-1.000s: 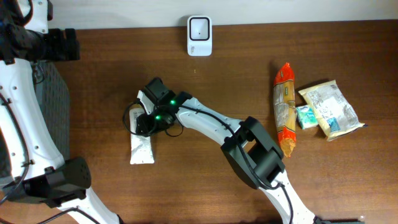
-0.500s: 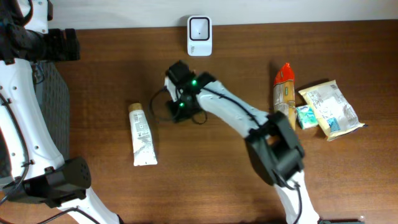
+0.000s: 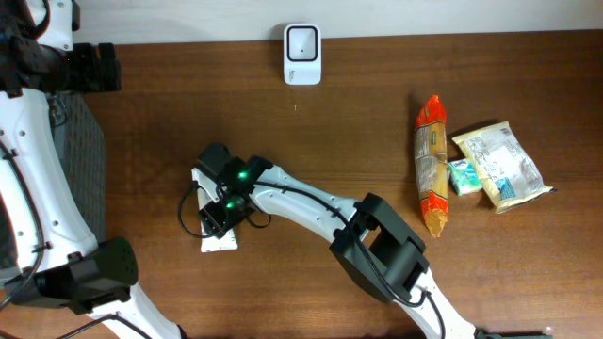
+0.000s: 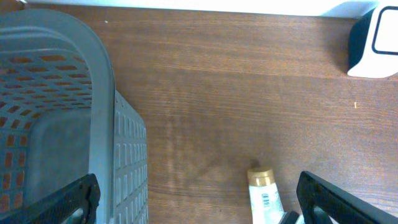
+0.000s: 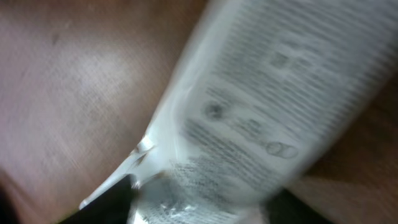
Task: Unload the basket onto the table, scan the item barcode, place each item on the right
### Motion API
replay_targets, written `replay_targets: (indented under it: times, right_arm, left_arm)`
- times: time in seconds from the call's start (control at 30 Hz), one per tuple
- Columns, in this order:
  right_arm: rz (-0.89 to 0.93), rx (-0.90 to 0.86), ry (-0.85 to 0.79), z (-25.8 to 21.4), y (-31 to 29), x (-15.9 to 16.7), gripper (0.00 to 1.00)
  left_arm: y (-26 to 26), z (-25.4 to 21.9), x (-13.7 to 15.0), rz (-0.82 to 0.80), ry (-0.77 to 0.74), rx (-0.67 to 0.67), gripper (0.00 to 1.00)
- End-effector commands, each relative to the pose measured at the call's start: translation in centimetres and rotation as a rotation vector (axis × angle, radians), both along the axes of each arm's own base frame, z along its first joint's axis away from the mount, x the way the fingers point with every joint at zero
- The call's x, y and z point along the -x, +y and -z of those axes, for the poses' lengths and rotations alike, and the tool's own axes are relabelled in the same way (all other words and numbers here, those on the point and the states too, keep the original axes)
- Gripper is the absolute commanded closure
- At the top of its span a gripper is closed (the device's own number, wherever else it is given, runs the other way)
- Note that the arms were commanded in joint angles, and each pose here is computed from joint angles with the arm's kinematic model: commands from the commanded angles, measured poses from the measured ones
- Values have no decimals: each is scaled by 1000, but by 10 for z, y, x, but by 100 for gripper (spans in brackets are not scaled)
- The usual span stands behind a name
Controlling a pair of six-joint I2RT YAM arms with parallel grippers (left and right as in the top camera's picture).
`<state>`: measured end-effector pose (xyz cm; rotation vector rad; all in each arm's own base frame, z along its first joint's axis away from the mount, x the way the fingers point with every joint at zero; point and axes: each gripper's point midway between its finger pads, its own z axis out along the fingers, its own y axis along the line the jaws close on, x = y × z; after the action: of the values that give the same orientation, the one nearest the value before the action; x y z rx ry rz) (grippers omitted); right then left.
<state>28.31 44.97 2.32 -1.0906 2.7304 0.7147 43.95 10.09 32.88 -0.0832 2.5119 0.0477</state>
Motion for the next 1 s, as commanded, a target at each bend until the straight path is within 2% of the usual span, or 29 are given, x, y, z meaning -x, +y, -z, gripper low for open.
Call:
replay_targets:
  times: [0.0, 0.1, 0.13, 0.17, 0.23, 0.27, 0.37, 0.43, 0.5, 0.6, 0.67, 0.73, 0.83, 0.97]
  right_arm:
    - [33, 17, -9, 7, -3, -8, 57]
    - [40, 32, 6, 20, -6, -9, 57]
    - [41, 35, 14, 23, -7, -9, 60]
    - [45, 37, 19, 24, -9, -11, 67]
    - [43, 41, 25, 24, -11, -11, 89]
    - [43, 46, 28, 25, -13, -11, 96]
    - [-46, -41, 93, 14, -12, -4, 96]
    - [-47, -88, 143, 5, -12, -4, 96]
    - [3, -76, 169, 0, -32, -18, 96]
    - [121, 100, 37, -5, -82, -55, 96]
    - [217, 291, -135, -26, -132, -84, 96]
    - [280, 422, -249, -45, -163, -97, 96]
    - [388, 621, -383, -60, -198, -104, 96]
    - [294, 688, -394, -28, -175, -80, 96]
  left_arm:
    - [-1, -3, 0, 17, -9, -6, 1]
    - [-1, -3, 0, 17, -9, -5, 1]
    - [-1, -3, 0, 17, -9, -6, 1]
    - [-1, -3, 0, 17, -9, -6, 1]
    - [-1, -3, 0, 17, -9, -6, 1]
    - [-1, -3, 0, 17, -9, -6, 1]
    - [-1, -3, 0, 17, -9, -6, 1]
    - [-1, -3, 0, 17, -9, -6, 1]
    - [-1, -3, 0, 17, -9, -6, 1]
    - [-1, -3, 0, 17, -9, -6, 1]
    - [-1, -3, 0, 17, -9, -6, 1]
    - [-1, -3, 0, 17, -9, -6, 1]
    - [-1, -3, 0, 17, -9, -6, 1]
    - [-1, -3, 0, 17, -9, -6, 1]
